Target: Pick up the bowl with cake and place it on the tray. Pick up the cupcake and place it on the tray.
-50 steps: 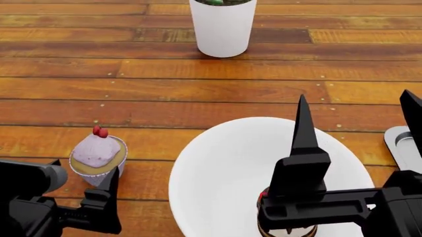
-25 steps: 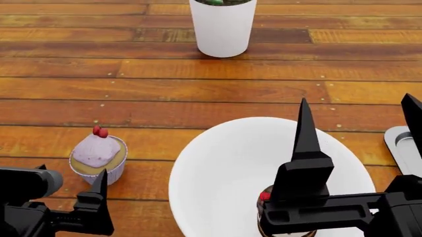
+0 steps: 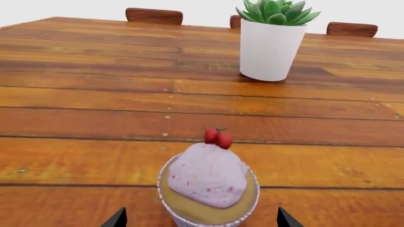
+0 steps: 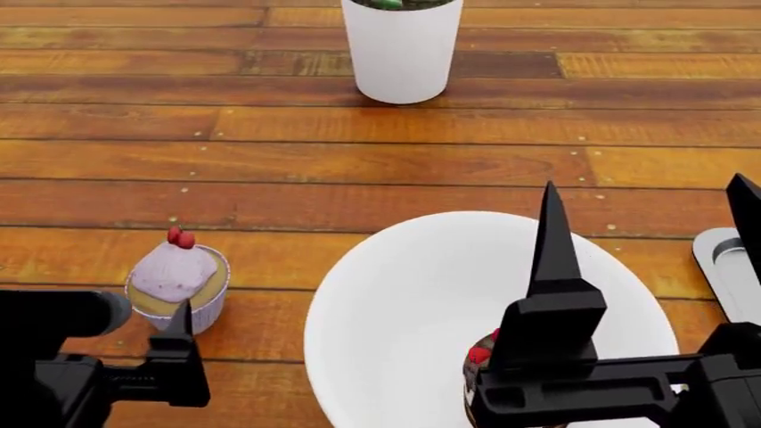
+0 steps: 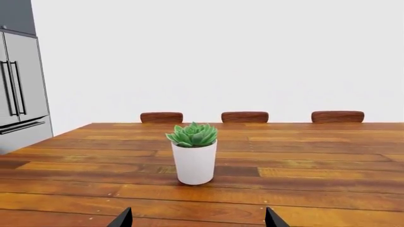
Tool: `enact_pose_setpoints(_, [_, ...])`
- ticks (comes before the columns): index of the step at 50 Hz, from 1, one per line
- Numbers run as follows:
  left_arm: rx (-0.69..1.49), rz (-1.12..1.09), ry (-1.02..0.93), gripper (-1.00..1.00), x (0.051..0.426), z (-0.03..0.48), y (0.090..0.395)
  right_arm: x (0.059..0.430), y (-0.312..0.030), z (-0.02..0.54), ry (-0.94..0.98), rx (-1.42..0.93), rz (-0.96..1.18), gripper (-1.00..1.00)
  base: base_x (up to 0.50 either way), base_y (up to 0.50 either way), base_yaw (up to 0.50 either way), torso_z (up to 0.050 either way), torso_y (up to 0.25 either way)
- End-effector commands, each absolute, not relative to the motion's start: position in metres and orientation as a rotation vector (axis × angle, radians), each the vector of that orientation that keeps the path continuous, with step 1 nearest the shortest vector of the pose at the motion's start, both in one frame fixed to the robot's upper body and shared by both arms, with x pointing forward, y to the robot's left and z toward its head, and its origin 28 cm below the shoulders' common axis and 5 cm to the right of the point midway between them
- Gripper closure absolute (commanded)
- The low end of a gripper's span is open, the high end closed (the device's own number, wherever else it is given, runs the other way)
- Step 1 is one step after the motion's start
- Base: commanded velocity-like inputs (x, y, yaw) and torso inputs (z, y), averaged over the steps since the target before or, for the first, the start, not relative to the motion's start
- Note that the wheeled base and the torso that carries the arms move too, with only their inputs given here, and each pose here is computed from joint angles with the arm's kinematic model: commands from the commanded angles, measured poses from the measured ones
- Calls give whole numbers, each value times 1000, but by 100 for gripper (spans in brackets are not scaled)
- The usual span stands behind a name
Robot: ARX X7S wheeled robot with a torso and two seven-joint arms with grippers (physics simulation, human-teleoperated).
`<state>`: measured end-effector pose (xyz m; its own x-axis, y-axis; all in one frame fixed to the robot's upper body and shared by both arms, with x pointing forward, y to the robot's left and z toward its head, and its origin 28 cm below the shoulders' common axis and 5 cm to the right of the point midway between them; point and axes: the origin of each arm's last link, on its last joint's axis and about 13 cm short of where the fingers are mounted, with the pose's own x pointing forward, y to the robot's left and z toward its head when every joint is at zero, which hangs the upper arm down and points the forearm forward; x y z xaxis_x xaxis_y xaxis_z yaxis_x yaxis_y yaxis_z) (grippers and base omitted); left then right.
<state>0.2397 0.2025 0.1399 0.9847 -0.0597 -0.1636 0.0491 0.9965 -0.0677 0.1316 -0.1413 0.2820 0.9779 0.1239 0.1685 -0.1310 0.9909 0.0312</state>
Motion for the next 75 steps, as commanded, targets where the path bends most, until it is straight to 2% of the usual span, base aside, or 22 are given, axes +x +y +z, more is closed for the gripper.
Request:
enact_pose_setpoints(1, [-61,-70,181,-100,246,139,198,130,-141,282,-165,46,128,-100,0,0,0,0,0])
enact_pose_setpoints(49, [-52,-55,224,-100,281,126,193,123,-138,284,-158,57,141,-100,0,0,0,0,0])
enact_pose_setpoints(75, [-52,-58,230,-100,285,123,188,121,-138,283,-157,63,140,-100,0,0,0,0,0])
